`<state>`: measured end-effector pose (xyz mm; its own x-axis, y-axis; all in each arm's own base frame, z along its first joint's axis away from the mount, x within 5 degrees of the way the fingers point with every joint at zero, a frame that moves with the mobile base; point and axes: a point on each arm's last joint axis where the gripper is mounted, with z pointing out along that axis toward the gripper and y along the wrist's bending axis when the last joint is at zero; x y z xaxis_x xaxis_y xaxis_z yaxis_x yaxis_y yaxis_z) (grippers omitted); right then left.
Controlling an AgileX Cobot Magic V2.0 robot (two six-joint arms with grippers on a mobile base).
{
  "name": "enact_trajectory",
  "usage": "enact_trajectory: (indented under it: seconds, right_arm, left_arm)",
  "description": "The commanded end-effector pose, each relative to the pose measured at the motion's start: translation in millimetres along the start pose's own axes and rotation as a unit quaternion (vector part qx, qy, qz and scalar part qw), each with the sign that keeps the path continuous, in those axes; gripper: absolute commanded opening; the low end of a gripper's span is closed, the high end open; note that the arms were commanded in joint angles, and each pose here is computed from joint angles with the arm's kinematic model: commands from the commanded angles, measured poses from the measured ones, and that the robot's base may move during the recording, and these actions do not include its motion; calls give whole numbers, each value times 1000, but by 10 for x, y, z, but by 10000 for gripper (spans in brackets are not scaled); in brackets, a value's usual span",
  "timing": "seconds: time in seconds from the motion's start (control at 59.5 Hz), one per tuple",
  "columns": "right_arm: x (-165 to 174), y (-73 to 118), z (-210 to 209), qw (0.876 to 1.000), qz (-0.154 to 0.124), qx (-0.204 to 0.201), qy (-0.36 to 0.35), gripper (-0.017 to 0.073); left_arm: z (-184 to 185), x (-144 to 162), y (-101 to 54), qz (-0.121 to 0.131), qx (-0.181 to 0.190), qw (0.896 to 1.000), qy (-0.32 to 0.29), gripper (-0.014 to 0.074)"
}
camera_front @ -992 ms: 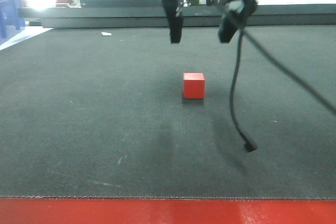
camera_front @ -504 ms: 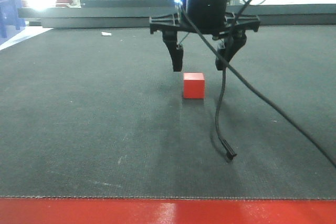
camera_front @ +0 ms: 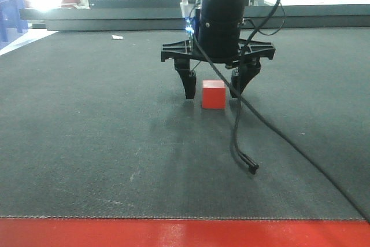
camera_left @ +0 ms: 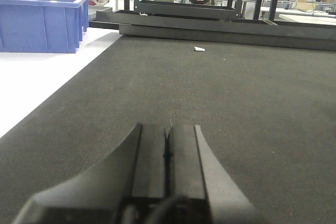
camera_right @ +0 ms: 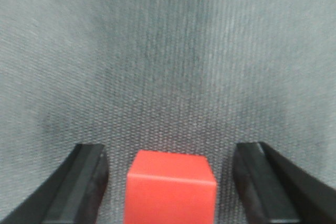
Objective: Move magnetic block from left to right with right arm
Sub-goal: 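Close the right gripper on the red cube and lift it, then raise the held red cube up and away from the table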
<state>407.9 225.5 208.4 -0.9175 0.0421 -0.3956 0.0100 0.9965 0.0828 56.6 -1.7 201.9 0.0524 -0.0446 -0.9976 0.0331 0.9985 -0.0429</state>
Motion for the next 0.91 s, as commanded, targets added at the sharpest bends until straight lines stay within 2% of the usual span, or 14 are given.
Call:
enact_trajectory:
  seconds: [0.0,0.151,0.219,0.37,0.572,0.673,0.773,0.891]
  right_arm:
    - [-159,-5,-374,998,5,-23,-50,484]
    - [-144,-23,-405,999,6,-12,-37,212]
    - [-155,-32,-491,999,-2,-14,-42,150]
    - [-232,-114,-815,997,-20,-28,-76,147]
    - [-319,-400,-1325,992,-51,-39,-107,147]
    - [-329,-617,-1574,991,-66,-39,-110,147]
    - [-285,-860,-1707,991,-82,-22,-106,147]
    - [-160,-1127,-1824,990,-82,-7,-111,147]
  left_arm:
    - [-11,-55,-5,-2,4,999,-47,-116]
    - [-11,-55,-5,-2,4,999,-47,-116]
    - [-11,-55,-5,-2,4,999,-47,-116]
    - [-11,-55,-5,-2,4,999,-47,-116]
    - [-11,-55,-5,-2,4,999,-47,-116]
    - [-11,-55,-5,-2,4,999,-47,-116]
    - [-11,-55,-5,-2,4,999,-47,-116]
    - [-11,-55,-5,-2,4,999,-47,-116]
